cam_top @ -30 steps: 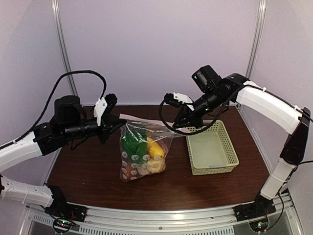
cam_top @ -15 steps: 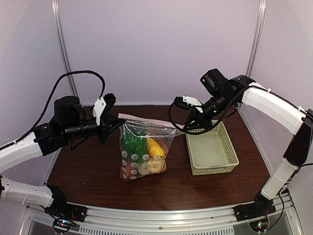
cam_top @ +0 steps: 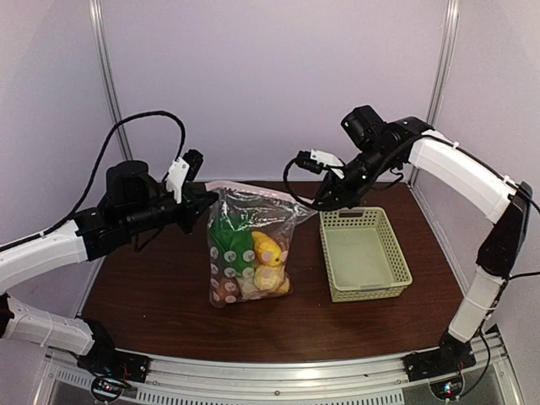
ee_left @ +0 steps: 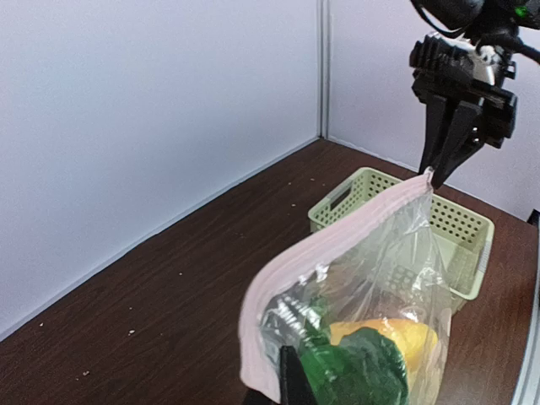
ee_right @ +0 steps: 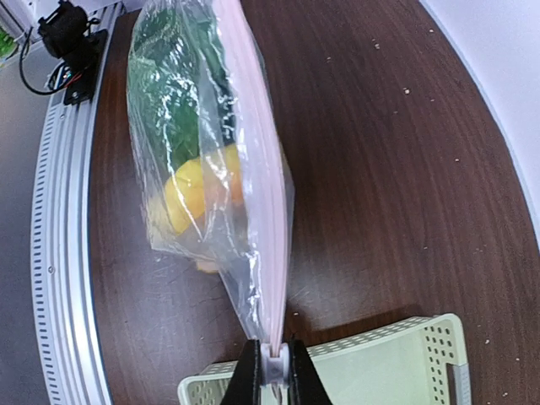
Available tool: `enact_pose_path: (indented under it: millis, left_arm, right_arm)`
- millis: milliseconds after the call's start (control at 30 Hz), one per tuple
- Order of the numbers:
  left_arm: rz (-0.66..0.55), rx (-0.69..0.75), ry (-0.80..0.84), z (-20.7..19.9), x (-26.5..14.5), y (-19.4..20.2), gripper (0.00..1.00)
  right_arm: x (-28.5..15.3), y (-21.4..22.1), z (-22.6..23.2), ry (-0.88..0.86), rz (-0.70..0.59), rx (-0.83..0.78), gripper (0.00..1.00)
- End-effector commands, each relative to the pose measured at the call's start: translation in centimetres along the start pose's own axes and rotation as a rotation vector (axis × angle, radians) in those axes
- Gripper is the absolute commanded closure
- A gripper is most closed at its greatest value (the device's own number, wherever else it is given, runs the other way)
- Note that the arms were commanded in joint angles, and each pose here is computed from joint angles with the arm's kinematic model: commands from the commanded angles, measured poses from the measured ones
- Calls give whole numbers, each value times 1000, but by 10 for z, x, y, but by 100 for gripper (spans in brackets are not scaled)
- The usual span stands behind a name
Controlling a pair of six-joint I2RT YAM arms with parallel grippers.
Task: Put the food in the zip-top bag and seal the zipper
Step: Place the zipper food storage bag at the center of the board, then reset both arms
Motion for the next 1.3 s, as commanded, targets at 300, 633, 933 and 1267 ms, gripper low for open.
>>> enact_pose_path:
  millis: [300,633,933,1267]
  left_arm:
    - [-181,6,-139,35,38,-97,100]
    - [8,-111,-67,27,13,-1,72]
    - [-108,-70,-255,41,-29,-38,21]
    - [66,-49,-430,68,23,-66,9]
  right_arm:
    - [-40,-77,-76,308,-138,-105,100]
    - [35,-20,41,-38,-97,-109,75]
    - [-23,-26,42,-54,-160,-65,46]
    - [-115,53,-72,458,-291,406,1]
Point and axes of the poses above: each gripper's point midway between its finger pads, its own x axis out along the fingers, its own z axis along the line the jaws close on, y = z × x, the point moved 5 cm from there along -x, back along the fingers, and after that the axes turned 10 degrees about -x, right-handed, at the moved point
